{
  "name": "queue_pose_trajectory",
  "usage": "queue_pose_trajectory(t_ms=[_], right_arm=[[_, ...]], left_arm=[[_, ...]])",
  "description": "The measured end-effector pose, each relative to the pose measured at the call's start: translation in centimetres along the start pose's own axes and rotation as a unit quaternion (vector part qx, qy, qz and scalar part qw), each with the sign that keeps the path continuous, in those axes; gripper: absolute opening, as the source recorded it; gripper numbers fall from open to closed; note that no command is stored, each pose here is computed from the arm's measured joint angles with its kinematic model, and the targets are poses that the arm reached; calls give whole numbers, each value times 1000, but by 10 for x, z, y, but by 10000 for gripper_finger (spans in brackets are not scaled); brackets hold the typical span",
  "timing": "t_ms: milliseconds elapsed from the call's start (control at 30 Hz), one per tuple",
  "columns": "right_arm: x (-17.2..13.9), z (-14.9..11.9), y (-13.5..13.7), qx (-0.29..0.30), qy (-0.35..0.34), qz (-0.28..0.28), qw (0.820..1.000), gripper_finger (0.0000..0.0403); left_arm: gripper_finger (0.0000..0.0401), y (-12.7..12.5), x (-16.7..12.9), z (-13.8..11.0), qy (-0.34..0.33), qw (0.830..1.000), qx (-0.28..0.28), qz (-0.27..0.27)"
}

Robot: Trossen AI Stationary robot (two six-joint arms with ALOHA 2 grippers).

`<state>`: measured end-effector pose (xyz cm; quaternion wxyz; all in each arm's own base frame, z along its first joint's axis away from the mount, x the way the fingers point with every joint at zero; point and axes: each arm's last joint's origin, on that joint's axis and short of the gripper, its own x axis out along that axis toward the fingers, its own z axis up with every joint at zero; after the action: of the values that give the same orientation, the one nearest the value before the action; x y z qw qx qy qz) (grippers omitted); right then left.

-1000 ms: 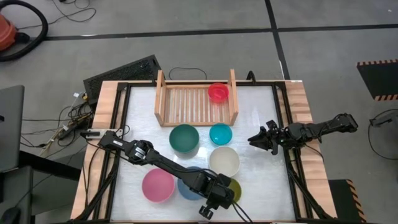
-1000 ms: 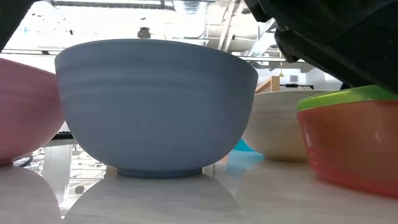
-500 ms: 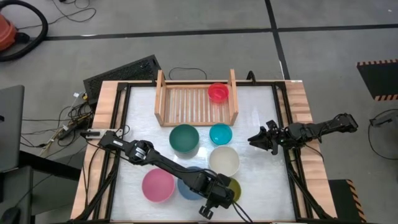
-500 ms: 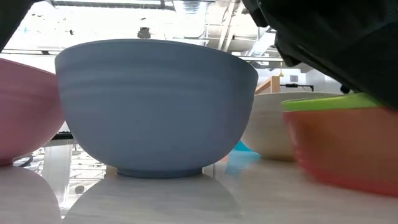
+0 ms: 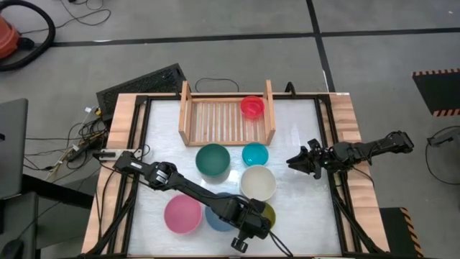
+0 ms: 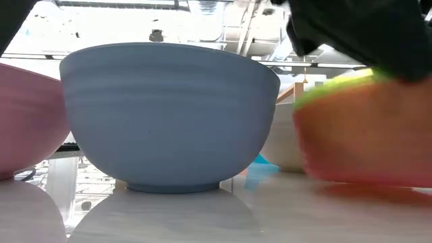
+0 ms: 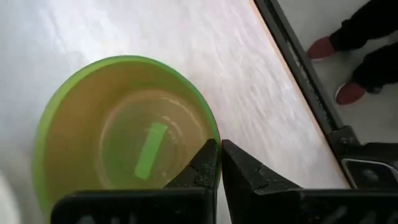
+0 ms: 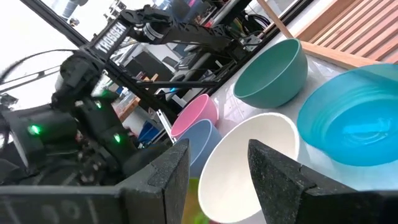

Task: Place and stack bowls onto a shelf
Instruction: Stack the small light green bowl on top of the small orange bowl on the shelf

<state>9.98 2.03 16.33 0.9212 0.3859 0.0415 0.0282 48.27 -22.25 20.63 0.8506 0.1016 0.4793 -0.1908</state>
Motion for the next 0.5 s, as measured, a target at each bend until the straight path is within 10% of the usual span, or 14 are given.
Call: queue_pose_trajectory(t_ms=[500], right_arm=[[0, 0, 0, 0, 0, 0, 1000, 189]], left_arm=[[0, 9, -78, 19, -66, 994, -67, 53]])
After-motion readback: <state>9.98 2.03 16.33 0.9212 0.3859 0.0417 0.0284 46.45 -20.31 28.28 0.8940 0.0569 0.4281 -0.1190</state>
